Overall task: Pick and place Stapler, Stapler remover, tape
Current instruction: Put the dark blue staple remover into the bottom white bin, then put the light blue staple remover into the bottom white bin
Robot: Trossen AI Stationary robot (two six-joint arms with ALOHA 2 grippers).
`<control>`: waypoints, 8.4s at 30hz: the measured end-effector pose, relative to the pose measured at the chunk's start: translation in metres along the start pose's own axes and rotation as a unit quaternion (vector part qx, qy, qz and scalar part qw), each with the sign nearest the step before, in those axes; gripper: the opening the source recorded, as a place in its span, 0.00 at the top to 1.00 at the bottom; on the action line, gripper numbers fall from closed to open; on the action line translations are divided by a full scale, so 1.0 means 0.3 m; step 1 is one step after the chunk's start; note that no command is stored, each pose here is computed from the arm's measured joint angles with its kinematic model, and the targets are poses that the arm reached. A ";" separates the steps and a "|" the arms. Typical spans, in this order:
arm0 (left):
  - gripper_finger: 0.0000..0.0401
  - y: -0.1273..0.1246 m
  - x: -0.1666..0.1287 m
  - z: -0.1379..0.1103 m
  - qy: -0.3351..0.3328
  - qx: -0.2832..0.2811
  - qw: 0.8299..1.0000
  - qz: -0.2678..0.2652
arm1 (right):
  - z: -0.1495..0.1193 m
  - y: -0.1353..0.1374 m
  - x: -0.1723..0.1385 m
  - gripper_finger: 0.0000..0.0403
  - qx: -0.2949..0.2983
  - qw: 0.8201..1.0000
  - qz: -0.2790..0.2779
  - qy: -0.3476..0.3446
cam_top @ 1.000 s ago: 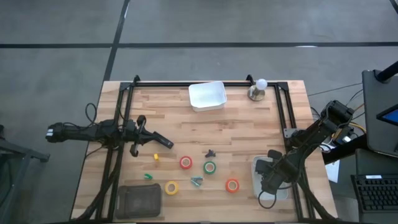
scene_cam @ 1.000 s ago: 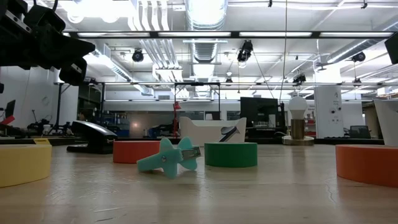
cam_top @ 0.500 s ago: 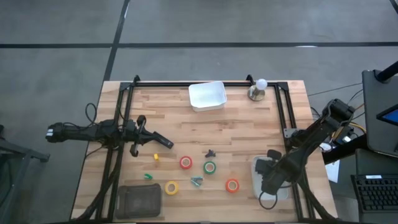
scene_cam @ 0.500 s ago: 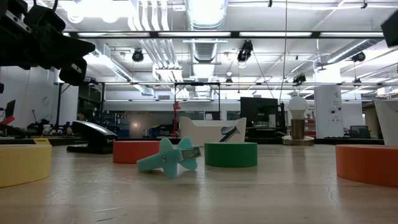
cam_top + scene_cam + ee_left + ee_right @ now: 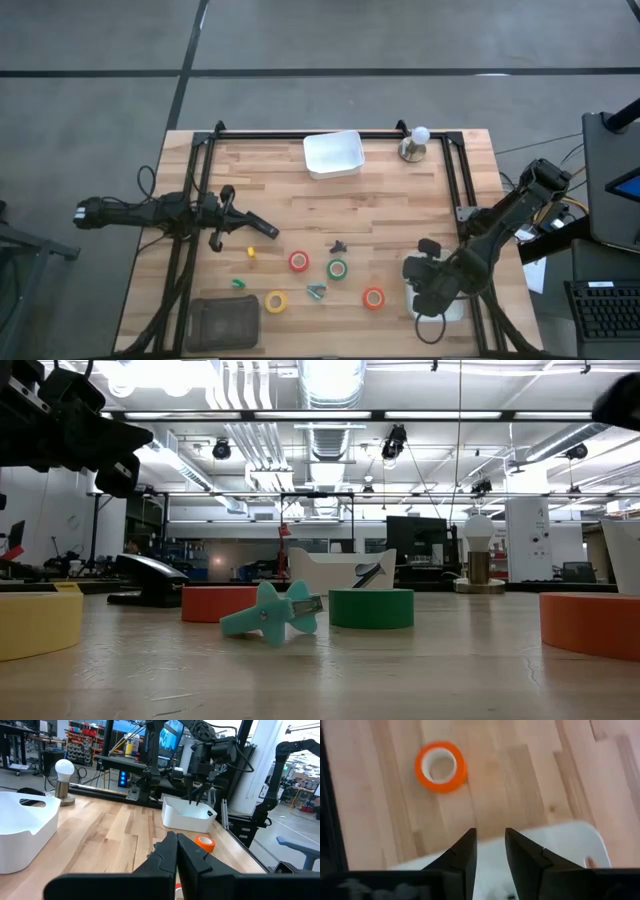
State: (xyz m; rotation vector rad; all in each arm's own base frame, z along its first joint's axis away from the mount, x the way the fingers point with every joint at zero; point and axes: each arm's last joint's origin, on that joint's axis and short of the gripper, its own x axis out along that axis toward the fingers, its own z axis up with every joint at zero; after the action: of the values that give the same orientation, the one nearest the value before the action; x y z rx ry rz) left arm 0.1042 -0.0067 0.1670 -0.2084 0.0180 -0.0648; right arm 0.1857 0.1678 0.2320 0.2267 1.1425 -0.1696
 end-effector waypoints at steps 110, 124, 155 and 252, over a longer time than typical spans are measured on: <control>0.98 0.002 0.000 -0.009 0.014 0.000 1.000 0.003 | 0.350 -0.065 0.496 0.98 -0.486 0.842 -0.212 -0.098; 0.98 0.002 0.000 -0.009 0.014 0.000 1.000 0.003 | 0.424 -0.036 0.386 0.98 -0.391 0.885 -0.218 -0.129; 0.98 0.002 0.000 -0.011 0.016 0.000 1.000 0.003 | 0.143 0.018 -0.115 0.98 -0.157 0.970 -0.103 -0.154; 0.98 0.002 0.000 -0.011 0.017 0.000 1.000 0.004 | 0.236 0.060 0.045 0.79 -0.012 0.971 -0.026 -0.237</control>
State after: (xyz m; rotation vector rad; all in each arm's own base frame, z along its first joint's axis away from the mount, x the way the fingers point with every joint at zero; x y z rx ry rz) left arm 0.1043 -0.0067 0.1637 -0.2074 0.0524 -0.0612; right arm 0.2578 0.1663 0.2493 0.1238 0.6747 -0.2416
